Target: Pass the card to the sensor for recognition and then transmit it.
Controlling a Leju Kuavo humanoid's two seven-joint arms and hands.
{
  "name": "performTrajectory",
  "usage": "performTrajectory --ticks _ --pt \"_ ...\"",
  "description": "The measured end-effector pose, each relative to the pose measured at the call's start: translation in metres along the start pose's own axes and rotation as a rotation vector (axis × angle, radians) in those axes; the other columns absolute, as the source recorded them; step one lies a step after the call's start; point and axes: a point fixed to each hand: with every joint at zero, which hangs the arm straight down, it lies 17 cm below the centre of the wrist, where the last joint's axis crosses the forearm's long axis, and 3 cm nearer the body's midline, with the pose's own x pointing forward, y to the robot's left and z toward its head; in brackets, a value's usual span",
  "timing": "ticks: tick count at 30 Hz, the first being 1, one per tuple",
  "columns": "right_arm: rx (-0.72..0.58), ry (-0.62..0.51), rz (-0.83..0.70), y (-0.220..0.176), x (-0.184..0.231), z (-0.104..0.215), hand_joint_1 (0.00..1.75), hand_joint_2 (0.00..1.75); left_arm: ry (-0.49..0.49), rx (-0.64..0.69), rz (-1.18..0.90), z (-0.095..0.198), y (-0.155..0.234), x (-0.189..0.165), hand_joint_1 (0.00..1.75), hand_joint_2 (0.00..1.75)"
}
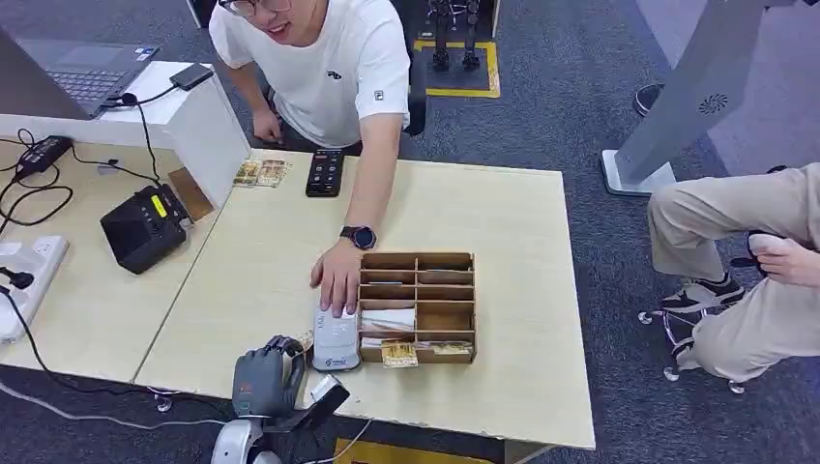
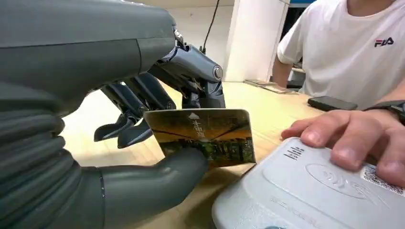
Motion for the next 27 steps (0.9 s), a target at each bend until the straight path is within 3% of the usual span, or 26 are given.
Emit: performTrajectory --ticks 20,27 --pt "-0.001 -0.004 -0.008 0.0 0.001 0.001 0.0 1.75 -0.013 -0.036 0.035 0.006 -0.012 0.01 1.75 1.75" --pt "-0.001 0.004 -0.008 0.0 -0.001 0.001 0.0 1.75 -0.017 0.123 0.218 -0.001 0.024 0.024 1.75 1.75"
